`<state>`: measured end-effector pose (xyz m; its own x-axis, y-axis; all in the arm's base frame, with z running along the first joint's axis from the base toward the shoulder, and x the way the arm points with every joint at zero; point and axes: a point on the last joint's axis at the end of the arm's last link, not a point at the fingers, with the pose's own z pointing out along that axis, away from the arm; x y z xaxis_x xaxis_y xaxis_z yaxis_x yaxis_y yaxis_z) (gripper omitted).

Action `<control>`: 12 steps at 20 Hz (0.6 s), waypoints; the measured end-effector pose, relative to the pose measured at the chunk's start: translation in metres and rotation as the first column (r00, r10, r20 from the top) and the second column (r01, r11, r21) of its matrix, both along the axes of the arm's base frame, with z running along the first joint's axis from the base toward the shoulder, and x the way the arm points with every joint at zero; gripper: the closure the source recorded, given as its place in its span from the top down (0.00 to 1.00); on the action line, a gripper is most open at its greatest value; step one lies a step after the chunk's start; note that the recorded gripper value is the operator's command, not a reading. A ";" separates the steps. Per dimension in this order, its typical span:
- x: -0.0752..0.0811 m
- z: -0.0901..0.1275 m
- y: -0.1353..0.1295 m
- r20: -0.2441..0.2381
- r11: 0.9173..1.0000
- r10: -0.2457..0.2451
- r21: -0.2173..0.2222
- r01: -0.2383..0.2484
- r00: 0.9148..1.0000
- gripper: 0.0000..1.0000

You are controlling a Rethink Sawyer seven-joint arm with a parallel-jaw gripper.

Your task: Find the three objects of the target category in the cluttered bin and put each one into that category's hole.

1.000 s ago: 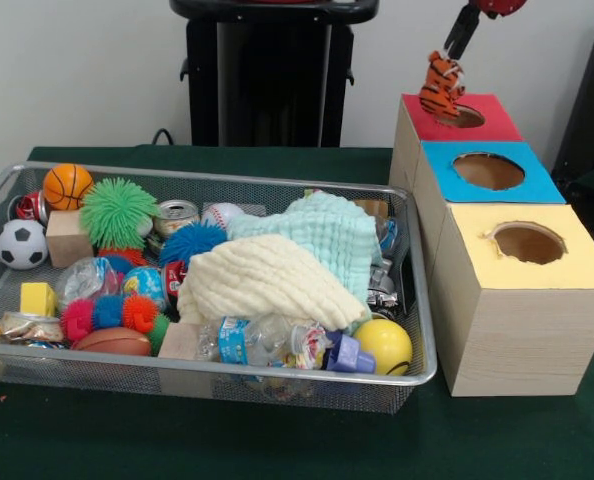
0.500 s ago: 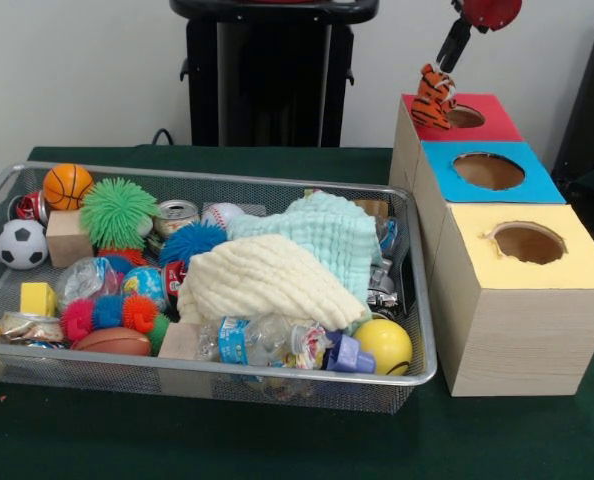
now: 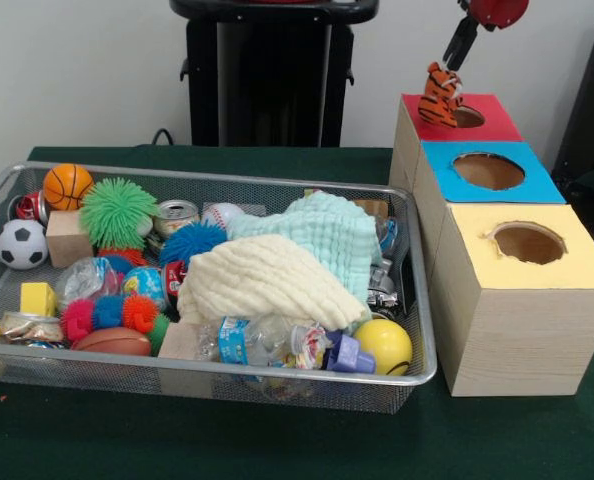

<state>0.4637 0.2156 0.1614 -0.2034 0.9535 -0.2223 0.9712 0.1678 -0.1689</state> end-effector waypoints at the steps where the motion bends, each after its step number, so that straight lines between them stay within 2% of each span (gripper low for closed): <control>1: -0.001 0.000 0.002 0.000 1.000 0.004 0.001 -0.004 1.000 0.00; 12: -0.004 0.001 0.007 0.002 1.000 0.000 0.008 0.000 1.000 0.00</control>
